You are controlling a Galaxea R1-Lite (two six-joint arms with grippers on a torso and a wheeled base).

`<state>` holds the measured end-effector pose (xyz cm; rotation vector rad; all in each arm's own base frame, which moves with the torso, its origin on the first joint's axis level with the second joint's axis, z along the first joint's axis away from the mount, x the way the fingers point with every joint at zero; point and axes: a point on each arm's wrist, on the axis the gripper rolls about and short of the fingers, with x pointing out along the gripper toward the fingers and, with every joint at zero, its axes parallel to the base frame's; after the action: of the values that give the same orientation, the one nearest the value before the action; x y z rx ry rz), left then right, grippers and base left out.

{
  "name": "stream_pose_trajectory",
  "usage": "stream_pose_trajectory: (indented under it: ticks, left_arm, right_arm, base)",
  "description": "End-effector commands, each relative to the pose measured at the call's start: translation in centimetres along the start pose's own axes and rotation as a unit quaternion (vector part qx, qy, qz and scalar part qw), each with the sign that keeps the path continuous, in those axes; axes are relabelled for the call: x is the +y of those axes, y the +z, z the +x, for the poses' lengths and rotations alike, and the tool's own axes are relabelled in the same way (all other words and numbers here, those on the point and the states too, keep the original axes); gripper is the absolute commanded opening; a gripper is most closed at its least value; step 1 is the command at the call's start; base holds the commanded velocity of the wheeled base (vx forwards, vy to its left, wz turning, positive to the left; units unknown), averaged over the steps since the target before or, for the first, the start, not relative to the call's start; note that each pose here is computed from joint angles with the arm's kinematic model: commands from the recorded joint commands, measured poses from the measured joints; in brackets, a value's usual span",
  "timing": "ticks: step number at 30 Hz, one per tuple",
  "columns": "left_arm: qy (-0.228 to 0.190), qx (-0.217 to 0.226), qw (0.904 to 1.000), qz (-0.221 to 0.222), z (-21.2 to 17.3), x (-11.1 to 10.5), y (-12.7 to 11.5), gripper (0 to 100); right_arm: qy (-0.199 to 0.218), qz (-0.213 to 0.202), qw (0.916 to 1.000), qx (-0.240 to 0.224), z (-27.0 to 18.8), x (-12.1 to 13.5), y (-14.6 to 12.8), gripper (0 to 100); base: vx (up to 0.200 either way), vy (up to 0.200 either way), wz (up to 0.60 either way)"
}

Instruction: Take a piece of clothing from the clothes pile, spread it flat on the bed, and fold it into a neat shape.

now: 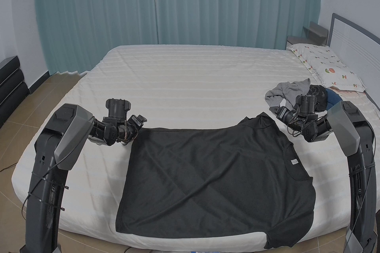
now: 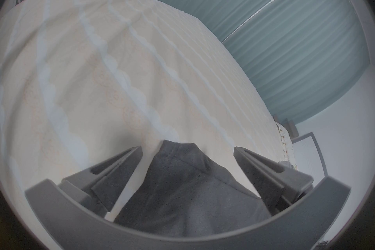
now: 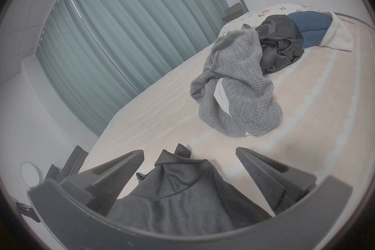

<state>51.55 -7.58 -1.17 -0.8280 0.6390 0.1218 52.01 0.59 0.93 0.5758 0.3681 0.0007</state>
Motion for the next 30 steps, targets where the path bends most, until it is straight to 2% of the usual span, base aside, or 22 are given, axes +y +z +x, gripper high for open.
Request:
stream_pose_trajectory:
  ticks: [1, 6, 13, 15, 25, 26, 30]
  left_arm:
    - [0.011, 0.009, 0.9999, 0.003, 1.3, 1.1, -1.0, 0]
    - [0.011, 0.001, 0.9999, 0.003, 1.4, 0.9, -0.8, 0]
    - [0.026, -0.058, 0.9980, 0.000, 2.1, 0.7, -0.2, 0]
    - [0.028, -0.062, 0.9977, 0.000, 2.1, 0.7, -0.1, 0]
    - [0.030, -0.062, 0.9976, -0.001, 2.1, 0.7, -0.2, 0]
    - [0.029, -0.062, 0.9976, -0.001, 2.1, 0.7, -0.1, 0]
    - [0.028, -0.063, 0.9976, -0.001, 2.0, 0.6, -0.1, 0]
  right_arm:
    - [0.004, -0.005, 1.0000, -0.002, 0.0, 0.0, -0.5, 100]
    - [0.005, -0.011, 0.9999, 0.009, -0.2, -0.3, -1.1, 100]
    - [0.030, -0.061, 0.9977, 0.007, 0.3, -1.0, -2.4, 100]
    - [0.032, -0.076, 0.9965, 0.014, 0.6, -1.0, -3.2, 100]
    - [0.033, -0.083, 0.9958, 0.021, 1.9, -1.5, -4.8, 100]
    - [0.034, -0.083, 0.9958, 0.020, 2.0, -1.4, -4.7, 0]
    - [0.037, -0.079, 0.9961, 0.014, 1.9, -1.4, -4.4, 0]
  base:
    - [0.000, 0.000, 0.00]
    - [0.000, 0.000, 0.00]
    - [0.000, 0.000, 0.00]
    - [0.000, 0.000, 0.00]
    - [0.000, 0.000, 0.00]
    - [0.000, 0.000, 0.00]
    - [0.000, 0.000, 0.00]
